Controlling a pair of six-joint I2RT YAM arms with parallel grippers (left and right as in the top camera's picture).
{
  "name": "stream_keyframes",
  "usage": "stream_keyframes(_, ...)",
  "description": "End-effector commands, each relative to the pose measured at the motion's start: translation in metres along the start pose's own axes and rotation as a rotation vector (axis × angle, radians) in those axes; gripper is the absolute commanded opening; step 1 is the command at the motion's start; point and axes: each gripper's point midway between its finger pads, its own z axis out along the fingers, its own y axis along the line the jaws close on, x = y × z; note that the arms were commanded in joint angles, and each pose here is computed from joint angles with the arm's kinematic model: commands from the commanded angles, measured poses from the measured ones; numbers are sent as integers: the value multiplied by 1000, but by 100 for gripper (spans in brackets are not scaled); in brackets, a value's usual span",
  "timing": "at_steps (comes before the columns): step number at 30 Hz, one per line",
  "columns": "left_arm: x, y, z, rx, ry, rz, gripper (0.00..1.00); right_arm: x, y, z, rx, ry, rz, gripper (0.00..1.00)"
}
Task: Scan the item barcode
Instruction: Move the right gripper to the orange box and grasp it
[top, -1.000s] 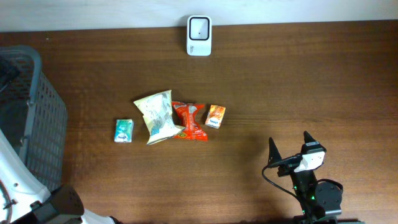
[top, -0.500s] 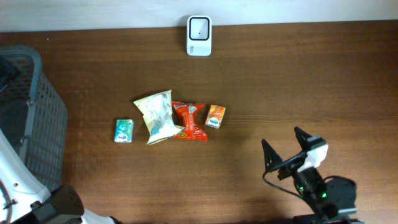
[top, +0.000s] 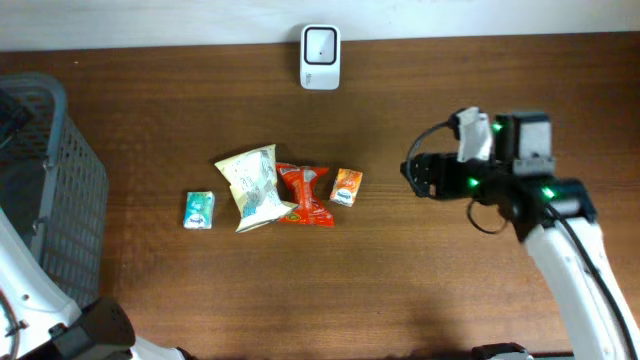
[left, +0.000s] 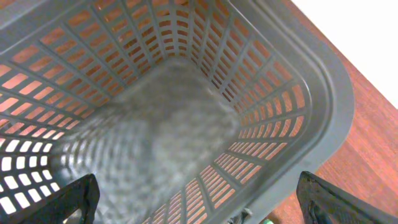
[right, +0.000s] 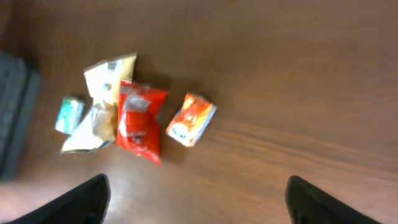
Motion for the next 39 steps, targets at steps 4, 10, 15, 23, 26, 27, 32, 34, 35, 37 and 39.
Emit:
stream_keyframes(4, -3, 1, -4, 3, -13, -15, 99, 14, 13, 34, 97, 81, -72, 81)
stream_keyframes(10, -3, 1, -4, 3, -12, -15, 99, 17, 26, 39, 118, 78, -125, 81)
stream_keyframes(15, -3, 1, -4, 3, -12, -15, 99, 12, 33, 37, 111, 65, -123, 81)
stream_keyframes(23, -3, 1, -4, 3, -13, -15, 99, -33, 56, -8, 145, 33, -120, 80)
stream_keyframes(26, -3, 1, -4, 3, -12, -15, 99, -44, 64, -7, 196, 44, -142, 78)
stream_keyframes(27, -3, 1, -4, 3, -12, -15, 99, -46, 68, 0, 214, 46, -156, 79)
stream_keyframes(32, -3, 1, -4, 3, -12, -15, 99, -41, 112, 85, 73, 144, -192, 78)
stream_keyframes(34, -3, 1, -4, 3, -12, -15, 99, -29, 124, 122, 5, 195, -165, 77)
stream_keyframes(35, -3, 1, -4, 3, -12, -15, 99, -21, 123, 141, -10, 232, -120, 77)
stream_keyframes(37, -3, 1, -4, 3, -12, -15, 99, -7, 114, 161, 2, 289, -54, 76)
stream_keyframes(39, -3, 1, -4, 3, -12, -15, 99, 6, 98, 175, 64, 336, 17, 73)
